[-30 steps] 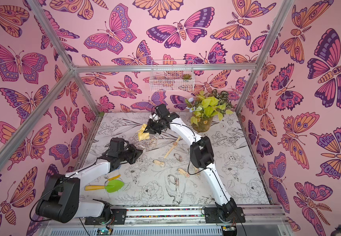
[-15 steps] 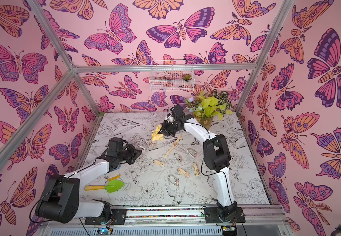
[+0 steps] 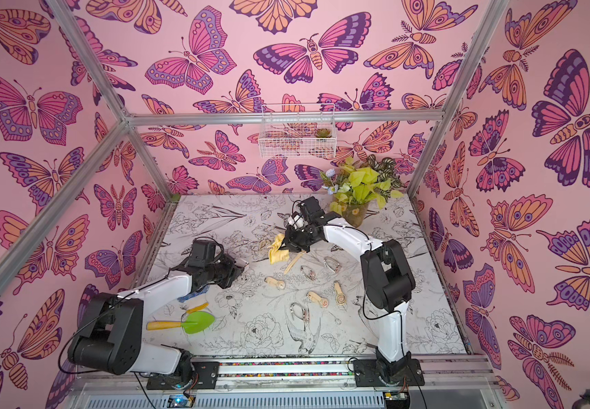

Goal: Wipe the watch dial
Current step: Place the watch at the center of the board.

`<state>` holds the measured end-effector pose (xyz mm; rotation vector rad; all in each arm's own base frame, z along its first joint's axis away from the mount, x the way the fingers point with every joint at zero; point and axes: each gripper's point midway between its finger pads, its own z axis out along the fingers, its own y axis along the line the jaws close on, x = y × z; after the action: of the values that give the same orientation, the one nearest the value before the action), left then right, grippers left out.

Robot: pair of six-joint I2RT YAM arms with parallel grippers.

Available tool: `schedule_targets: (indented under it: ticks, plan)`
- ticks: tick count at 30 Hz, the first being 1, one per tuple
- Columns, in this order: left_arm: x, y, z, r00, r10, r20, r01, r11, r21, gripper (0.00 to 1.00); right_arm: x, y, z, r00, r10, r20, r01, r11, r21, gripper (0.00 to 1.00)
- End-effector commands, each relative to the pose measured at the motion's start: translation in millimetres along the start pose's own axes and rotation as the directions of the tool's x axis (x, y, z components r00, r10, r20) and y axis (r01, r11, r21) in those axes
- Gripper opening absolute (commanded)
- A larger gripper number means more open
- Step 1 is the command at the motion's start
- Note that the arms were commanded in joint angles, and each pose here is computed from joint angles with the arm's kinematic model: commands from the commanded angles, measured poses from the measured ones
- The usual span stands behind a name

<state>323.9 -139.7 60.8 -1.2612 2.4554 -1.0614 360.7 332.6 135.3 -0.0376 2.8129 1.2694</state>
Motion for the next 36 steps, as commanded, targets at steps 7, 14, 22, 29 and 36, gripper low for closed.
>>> schedule_targets:
  ticks: [7, 14, 22, 29, 36]
  plan:
    - [-6.9, 32.5, 7.8, 1.000, 0.001, -0.009, -0.002, 0.981, -0.193, 0.00, 16.4, 5.9, -14.9, 0.998, -0.068, 0.020, 0.067, 0.998, 0.014, 0.00]
    - [-6.8, 49.6, 15.4, 0.999, 0.006, -0.031, -0.014, 0.963, -0.269, 0.04, 19.2, -0.3, -20.2, 0.996, -0.076, 0.043, 0.074, 0.996, 0.048, 0.00]
    - [-8.9, 52.1, 19.9, 0.998, 0.027, -0.048, -0.040, 0.954, -0.296, 0.13, 21.8, -3.6, -22.1, 0.996, -0.077, 0.047, 0.074, 0.995, 0.060, 0.00]
    - [-7.3, 48.3, 16.9, 0.997, 0.048, -0.058, -0.063, 0.955, -0.291, 0.45, 19.3, -3.7, -22.2, 0.996, -0.072, 0.058, 0.068, 0.996, 0.063, 0.00]
    - [-5.3, 34.0, 0.1, 0.994, 0.091, -0.055, -0.103, 0.952, -0.288, 0.79, 14.9, -2.2, -21.3, 0.995, -0.065, 0.072, 0.061, 0.996, 0.062, 0.00]
